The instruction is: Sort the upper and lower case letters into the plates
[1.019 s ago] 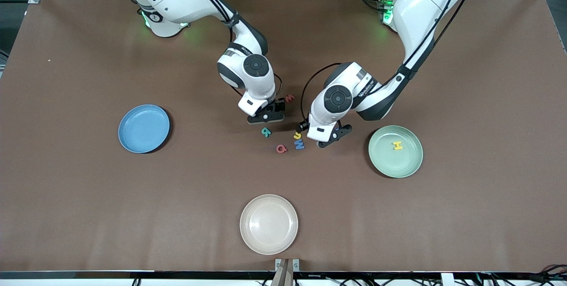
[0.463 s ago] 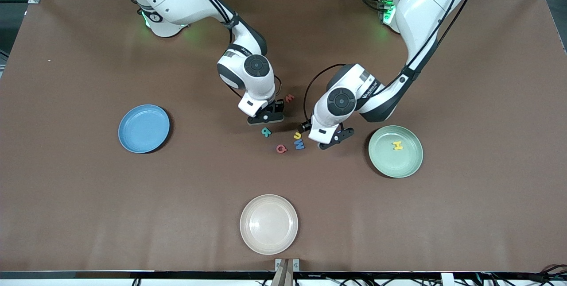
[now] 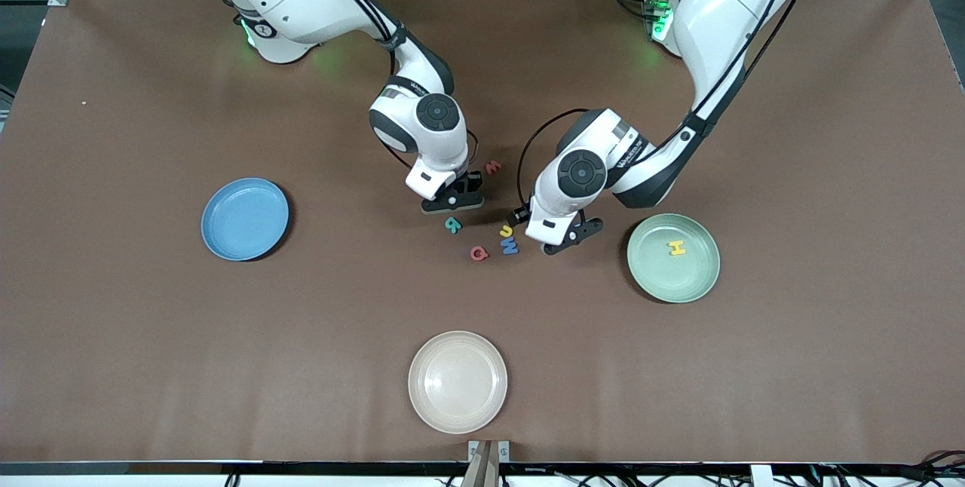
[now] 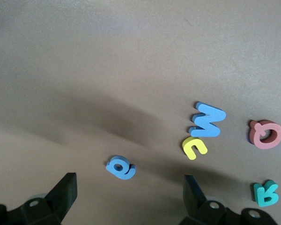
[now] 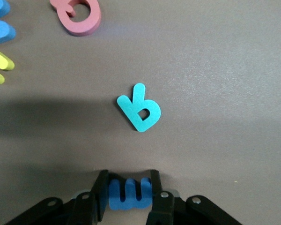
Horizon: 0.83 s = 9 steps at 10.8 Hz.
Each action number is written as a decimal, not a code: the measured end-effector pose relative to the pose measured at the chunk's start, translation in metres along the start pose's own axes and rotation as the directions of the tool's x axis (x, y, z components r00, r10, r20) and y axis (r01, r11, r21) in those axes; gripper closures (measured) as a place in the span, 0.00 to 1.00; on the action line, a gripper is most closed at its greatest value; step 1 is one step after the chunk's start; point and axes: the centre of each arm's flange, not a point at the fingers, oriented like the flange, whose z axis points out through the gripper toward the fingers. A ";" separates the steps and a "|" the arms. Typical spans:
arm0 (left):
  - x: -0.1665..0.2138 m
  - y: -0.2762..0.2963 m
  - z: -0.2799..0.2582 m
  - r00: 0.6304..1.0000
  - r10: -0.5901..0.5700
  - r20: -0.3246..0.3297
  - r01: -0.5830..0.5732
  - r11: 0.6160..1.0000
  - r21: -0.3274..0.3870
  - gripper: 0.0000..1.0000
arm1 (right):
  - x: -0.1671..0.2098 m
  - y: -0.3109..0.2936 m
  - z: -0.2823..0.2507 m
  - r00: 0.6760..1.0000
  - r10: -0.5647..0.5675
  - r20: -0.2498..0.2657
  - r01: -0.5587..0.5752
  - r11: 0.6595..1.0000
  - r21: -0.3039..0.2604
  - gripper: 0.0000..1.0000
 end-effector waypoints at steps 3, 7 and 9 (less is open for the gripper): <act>-0.002 0.003 -0.003 0.998 -0.042 0.053 0.044 0.999 -0.028 0.00 | 0.009 0.009 -0.002 0.999 0.037 -0.008 -0.037 0.999 -0.004 0.60; -0.015 0.018 -0.004 0.997 -0.036 0.072 0.040 0.998 -0.049 0.00 | 0.050 0.058 -0.040 0.990 0.137 -0.040 -0.138 0.990 -0.020 0.60; -0.024 0.036 0.001 0.995 -0.055 0.081 0.060 0.996 -0.062 0.00 | 0.067 0.091 -0.062 0.984 0.178 -0.028 -0.179 0.983 -0.039 0.60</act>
